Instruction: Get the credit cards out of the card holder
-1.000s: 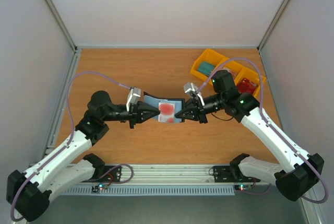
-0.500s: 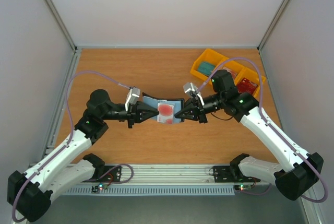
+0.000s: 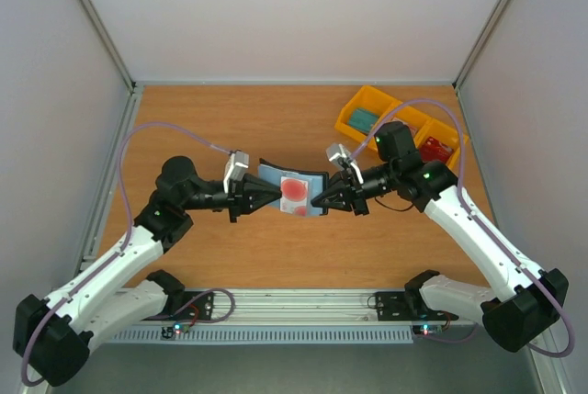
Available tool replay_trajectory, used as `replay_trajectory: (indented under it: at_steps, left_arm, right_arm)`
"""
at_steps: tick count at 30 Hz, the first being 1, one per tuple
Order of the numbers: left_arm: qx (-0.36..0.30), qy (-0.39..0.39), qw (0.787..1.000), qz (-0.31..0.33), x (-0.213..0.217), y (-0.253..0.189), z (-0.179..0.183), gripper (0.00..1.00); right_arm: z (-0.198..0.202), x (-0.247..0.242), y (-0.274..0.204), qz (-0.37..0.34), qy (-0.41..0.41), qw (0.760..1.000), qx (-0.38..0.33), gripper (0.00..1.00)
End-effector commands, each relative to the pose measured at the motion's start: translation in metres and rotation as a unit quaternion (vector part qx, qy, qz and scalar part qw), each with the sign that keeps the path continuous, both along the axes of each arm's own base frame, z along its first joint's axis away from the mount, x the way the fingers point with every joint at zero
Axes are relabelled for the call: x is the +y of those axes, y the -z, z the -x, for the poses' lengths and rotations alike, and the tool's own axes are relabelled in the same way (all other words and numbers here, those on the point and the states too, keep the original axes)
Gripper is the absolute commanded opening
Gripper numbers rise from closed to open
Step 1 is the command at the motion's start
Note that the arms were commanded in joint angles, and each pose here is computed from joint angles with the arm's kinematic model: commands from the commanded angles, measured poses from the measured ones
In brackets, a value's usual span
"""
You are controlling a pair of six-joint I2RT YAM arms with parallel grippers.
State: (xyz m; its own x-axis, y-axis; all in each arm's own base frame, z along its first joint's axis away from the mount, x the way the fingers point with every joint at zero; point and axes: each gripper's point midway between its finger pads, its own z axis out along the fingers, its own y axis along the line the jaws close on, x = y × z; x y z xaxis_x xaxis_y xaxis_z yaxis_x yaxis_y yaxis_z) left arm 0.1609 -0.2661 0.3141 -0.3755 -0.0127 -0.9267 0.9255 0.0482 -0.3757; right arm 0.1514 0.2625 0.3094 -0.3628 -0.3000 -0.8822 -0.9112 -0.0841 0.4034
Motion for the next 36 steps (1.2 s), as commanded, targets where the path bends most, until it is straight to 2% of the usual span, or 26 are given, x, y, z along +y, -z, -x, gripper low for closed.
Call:
replay_trajectory:
  at_steps: [1,4,9,15,20,28,31,33,34,36]
  left_arm:
    - [-0.026,-0.014,1.0,0.008,0.003,-0.008,-0.003,0.1]
    - [-0.025,-0.014,1.0,0.009,0.002,-0.007,-0.004,0.12]
    - [-0.013,-0.015,1.0,0.011,-0.001,-0.004,-0.008,0.26]
    - [-0.018,-0.011,1.0,0.013,-0.007,-0.006,-0.006,0.29]
    - [0.012,-0.023,1.0,0.011,-0.009,0.0,-0.011,0.33]
    - [-0.023,-0.008,1.0,0.018,-0.019,-0.006,-0.003,0.32]
    - [-0.028,-0.006,0.999,0.02,-0.018,-0.01,0.0,0.25]
    - [-0.036,-0.005,0.999,0.022,-0.016,-0.012,0.003,0.11]
    - [-0.042,-0.005,0.999,0.022,-0.015,-0.014,0.004,0.01]
    - [-0.044,-0.006,0.999,0.02,-0.013,-0.013,0.004,0.0]
  right_arm:
    - [0.007,-0.004,-0.019,-0.023,-0.015,1.0,-0.013,0.01]
    - [0.008,-0.004,-0.02,-0.026,-0.019,0.999,-0.01,0.01]
    - [0.009,-0.004,-0.022,-0.03,-0.023,0.999,-0.012,0.01]
    - [0.007,-0.002,-0.023,-0.035,-0.025,0.999,-0.015,0.01]
    - [0.009,-0.002,-0.026,-0.044,-0.035,0.998,-0.017,0.01]
    - [0.01,-0.002,-0.024,-0.045,-0.039,0.998,-0.019,0.01]
    - [0.008,-0.002,-0.022,-0.042,-0.035,0.998,-0.022,0.01]
    - [0.006,-0.002,-0.02,-0.036,-0.027,0.999,-0.025,0.01]
    - [0.004,-0.002,-0.019,-0.033,-0.023,0.999,-0.027,0.01]
    - [0.0,-0.001,-0.016,-0.025,-0.013,0.999,-0.03,0.01]
